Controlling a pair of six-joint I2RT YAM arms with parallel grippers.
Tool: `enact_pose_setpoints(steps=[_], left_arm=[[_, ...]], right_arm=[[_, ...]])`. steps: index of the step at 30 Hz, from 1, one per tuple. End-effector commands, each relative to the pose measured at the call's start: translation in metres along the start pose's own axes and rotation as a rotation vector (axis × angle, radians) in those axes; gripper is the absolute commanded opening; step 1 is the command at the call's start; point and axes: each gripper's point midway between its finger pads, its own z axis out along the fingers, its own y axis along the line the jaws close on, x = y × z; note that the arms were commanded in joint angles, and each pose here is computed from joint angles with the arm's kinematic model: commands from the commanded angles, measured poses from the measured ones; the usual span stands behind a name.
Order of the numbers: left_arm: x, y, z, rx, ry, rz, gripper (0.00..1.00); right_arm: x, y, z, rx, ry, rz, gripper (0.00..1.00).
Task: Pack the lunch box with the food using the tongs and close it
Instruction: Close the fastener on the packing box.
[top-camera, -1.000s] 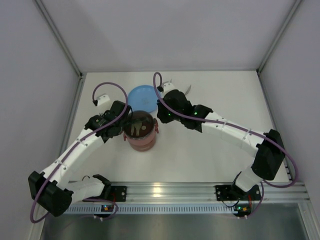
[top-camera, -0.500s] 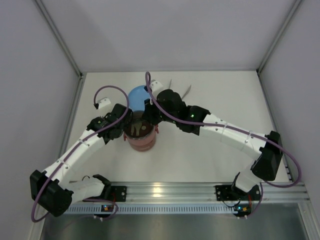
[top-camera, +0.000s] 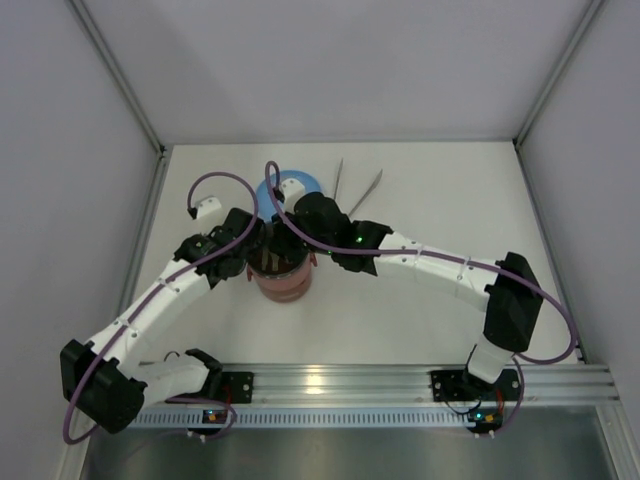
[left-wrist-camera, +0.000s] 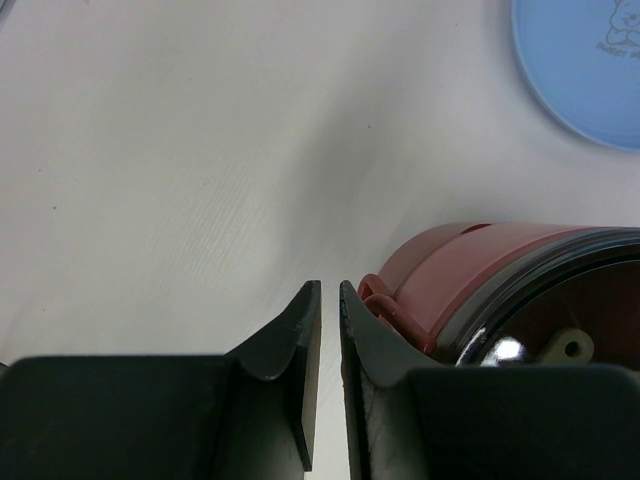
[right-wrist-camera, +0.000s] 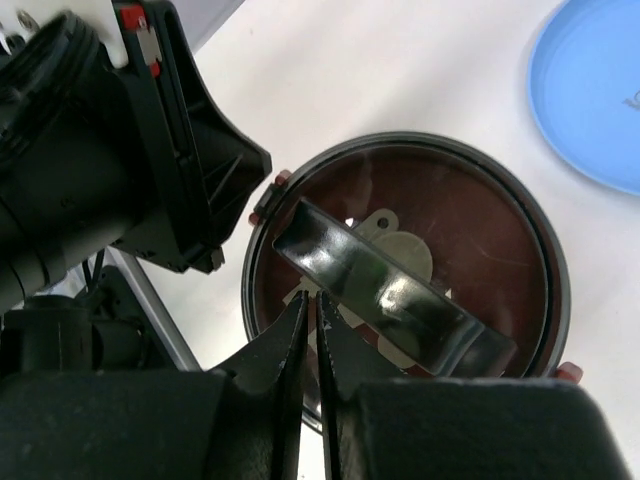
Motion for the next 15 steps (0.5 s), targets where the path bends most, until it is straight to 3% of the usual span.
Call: enact_pose_setpoints(steps=[1,15], left_arm=[[-0.006,-0.003,-0.001,0.023,-0.021,-0.033,0.18],[0.010,-0.012,0.004,0.075,0.018,-0.069,0.18]], right_arm=[[0.001,0.004,0.009,-0.011,-0.020,-0.001,0.06],[0.010,-0.001,0.007,0.012,0.009,-0.001,0.06]])
